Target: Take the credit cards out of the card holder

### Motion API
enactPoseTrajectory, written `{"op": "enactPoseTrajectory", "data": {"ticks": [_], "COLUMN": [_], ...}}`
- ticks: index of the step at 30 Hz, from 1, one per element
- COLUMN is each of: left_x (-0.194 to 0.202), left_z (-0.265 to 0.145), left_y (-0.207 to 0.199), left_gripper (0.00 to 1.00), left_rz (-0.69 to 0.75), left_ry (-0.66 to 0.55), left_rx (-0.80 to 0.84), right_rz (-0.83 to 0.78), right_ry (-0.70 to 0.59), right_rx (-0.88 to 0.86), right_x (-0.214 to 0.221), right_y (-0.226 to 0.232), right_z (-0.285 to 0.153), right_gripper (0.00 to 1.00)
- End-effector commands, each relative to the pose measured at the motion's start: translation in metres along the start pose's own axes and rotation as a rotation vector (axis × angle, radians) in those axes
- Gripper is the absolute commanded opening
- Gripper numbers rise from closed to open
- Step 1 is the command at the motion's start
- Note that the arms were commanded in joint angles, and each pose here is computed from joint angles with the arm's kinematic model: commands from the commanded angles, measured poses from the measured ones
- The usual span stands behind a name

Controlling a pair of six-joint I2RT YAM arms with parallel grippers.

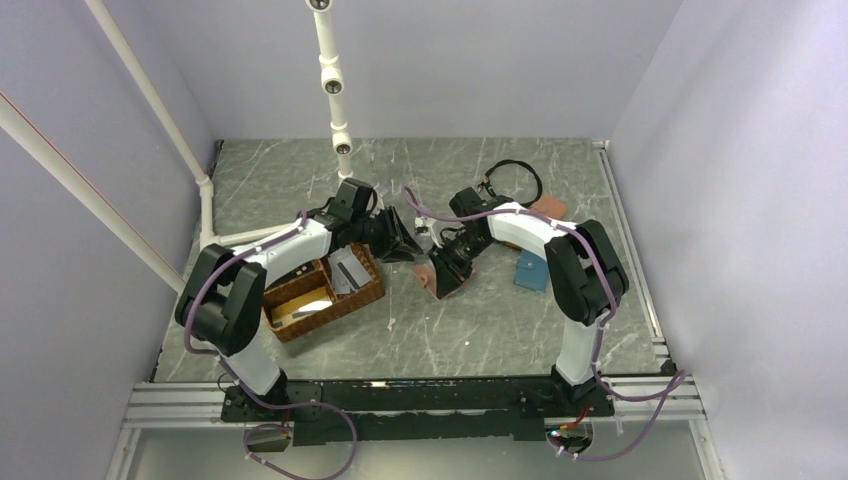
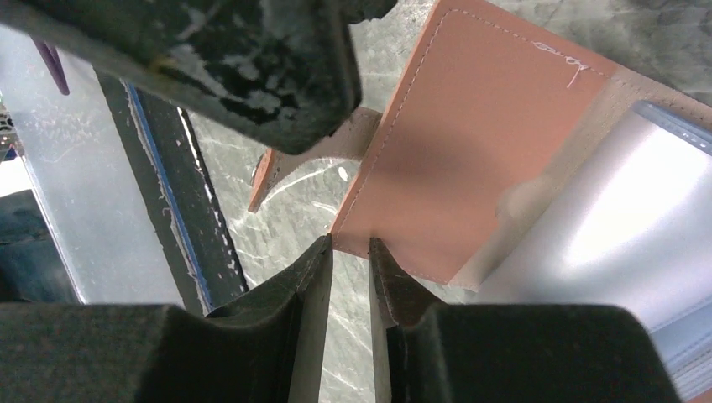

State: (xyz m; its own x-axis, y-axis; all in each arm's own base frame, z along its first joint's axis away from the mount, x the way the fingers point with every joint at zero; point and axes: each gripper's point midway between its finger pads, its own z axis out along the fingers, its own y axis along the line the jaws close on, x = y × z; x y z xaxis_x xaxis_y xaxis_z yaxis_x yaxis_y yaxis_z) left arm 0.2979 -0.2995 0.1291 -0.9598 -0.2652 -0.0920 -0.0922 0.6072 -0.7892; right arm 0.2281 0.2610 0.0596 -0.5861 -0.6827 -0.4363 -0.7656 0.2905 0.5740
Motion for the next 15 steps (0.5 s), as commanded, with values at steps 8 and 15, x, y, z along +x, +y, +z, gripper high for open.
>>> {"op": "enactPoseTrajectory", "data": {"ticks": [8,15], "left_x": [-0.006,-0.007], "left_z": [0.0,0.003], "left_y": [-0.02,-0.022], "left_gripper": [0.39,0.39], "left_rz": [0.027,0.043], "left_ry": [0.0,0.002], "left_rx": [0.06,0.066], "right_rz": [-0.087,0.019], "right_ry": [-0.107,-0.103], "right_rx": [-0.004,0.217], "right_x": [-0.02,-0.007], "right_y": [0.01,-0.043], "right_z": [-0.037,-0.051], "right_gripper": [0.29,0.41]}}
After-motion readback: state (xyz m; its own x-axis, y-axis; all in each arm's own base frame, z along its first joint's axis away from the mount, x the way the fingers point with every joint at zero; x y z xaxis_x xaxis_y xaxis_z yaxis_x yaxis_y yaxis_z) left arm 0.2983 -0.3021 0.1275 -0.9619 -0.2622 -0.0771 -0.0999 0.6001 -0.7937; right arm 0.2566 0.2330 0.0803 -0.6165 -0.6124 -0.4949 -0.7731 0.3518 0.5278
